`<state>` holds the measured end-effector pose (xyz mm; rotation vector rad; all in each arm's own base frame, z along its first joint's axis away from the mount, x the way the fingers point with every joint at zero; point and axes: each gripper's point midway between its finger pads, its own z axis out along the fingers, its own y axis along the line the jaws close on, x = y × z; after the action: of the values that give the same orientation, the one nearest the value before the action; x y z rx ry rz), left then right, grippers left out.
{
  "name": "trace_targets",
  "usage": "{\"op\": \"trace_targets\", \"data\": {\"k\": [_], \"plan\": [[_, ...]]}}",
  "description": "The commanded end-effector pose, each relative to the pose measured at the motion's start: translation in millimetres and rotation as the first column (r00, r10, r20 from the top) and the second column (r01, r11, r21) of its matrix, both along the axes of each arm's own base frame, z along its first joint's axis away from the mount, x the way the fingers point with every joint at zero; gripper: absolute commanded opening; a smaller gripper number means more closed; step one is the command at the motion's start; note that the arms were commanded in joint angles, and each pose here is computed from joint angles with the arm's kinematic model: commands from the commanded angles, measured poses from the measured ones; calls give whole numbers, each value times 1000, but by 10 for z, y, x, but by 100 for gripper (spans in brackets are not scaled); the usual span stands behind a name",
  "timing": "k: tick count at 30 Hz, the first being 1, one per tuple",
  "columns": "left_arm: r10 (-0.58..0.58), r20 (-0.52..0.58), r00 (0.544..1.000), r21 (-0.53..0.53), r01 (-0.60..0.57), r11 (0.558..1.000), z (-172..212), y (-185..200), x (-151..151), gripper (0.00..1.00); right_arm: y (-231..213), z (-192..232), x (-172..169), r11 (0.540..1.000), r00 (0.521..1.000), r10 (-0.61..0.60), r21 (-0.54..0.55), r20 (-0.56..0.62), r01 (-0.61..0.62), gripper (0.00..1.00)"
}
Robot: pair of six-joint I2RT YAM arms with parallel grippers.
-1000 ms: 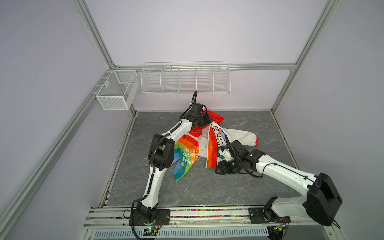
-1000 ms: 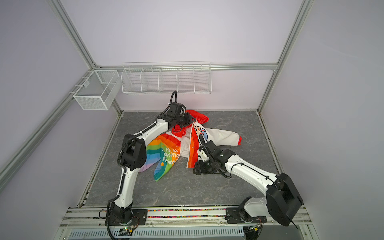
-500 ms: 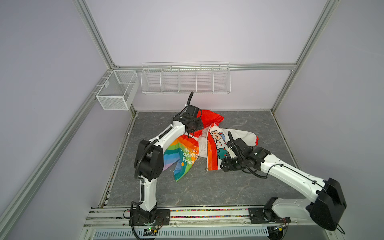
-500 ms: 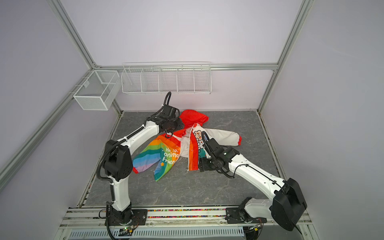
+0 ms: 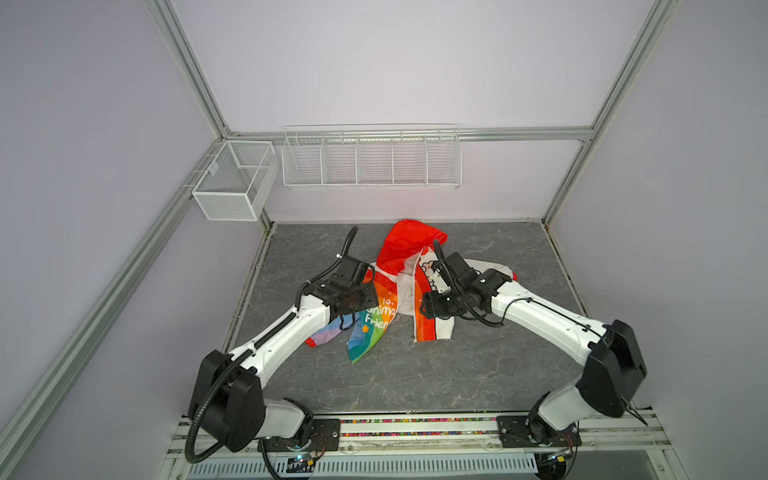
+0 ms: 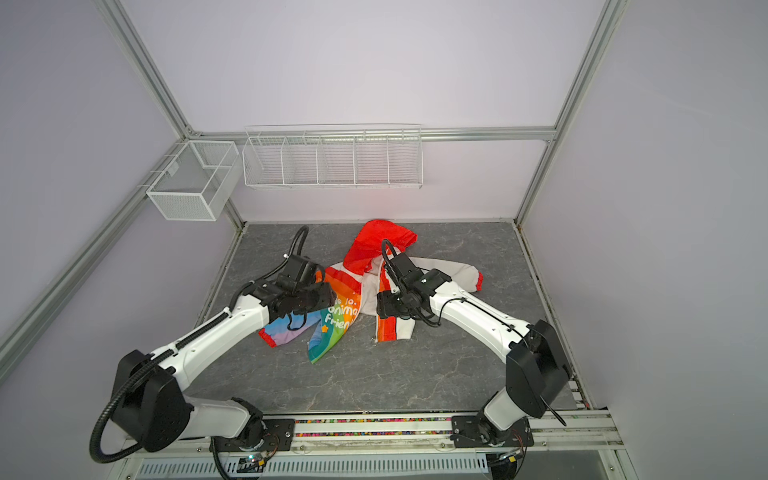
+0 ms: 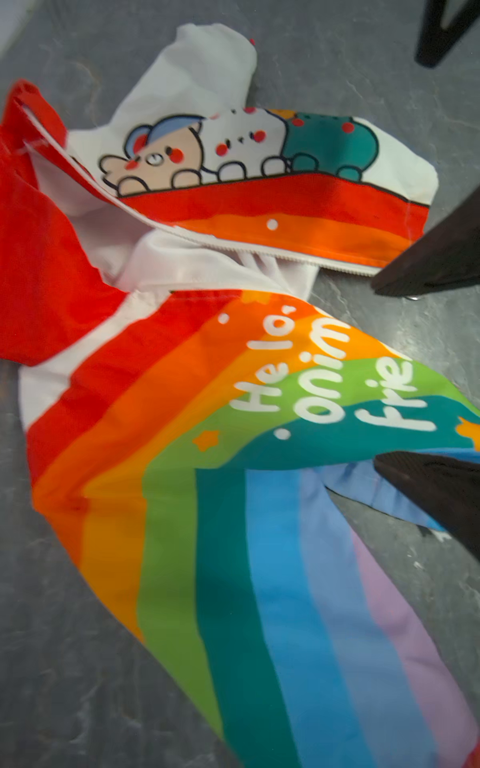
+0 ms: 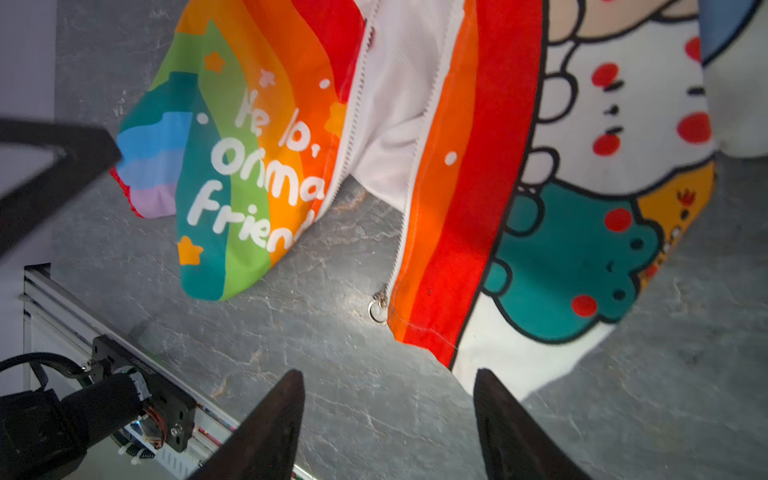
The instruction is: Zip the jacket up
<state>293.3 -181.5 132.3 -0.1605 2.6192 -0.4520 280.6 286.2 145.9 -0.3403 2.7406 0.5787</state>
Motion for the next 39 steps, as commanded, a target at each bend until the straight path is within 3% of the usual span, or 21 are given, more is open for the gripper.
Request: {"op": "trace_targets", "data": {"k": [1,6,18,20,24,27,31,39], "plan": [[-12,-31,999,-65,10,998,-171,-11,-236,63,318,-16,110,998,999,37,52,-10,-36,64],[-33,-19,999,-142,30,989,-306,-75,-398,66,629,-360,251,998,995,51,50,-84,-47,54],[-91,-113,989,33,96,995,-854,-137,-478,59,780,-777,518,1000,993,5,-8,-116,-5,37],[-95,-126,988,47,101,994,-909,-140,-472,54,763,-802,536,1000,993,-1,-12,-118,0,37],[-116,-140,983,49,124,991,-898,-200,-447,27,737,-835,554,1000,991,-3,-5,-133,3,36],[-158,-122,980,8,160,987,-730,-310,-427,10,735,-836,572,1000,990,-1,15,-138,3,38],[-234,-105,966,-93,225,970,-461,-509,-452,0,716,-807,642,998,989,-19,55,-150,27,44],[-372,-94,924,-430,299,852,-9,-1095,-538,0,741,-531,823,982,987,-52,171,-151,78,62]]}}
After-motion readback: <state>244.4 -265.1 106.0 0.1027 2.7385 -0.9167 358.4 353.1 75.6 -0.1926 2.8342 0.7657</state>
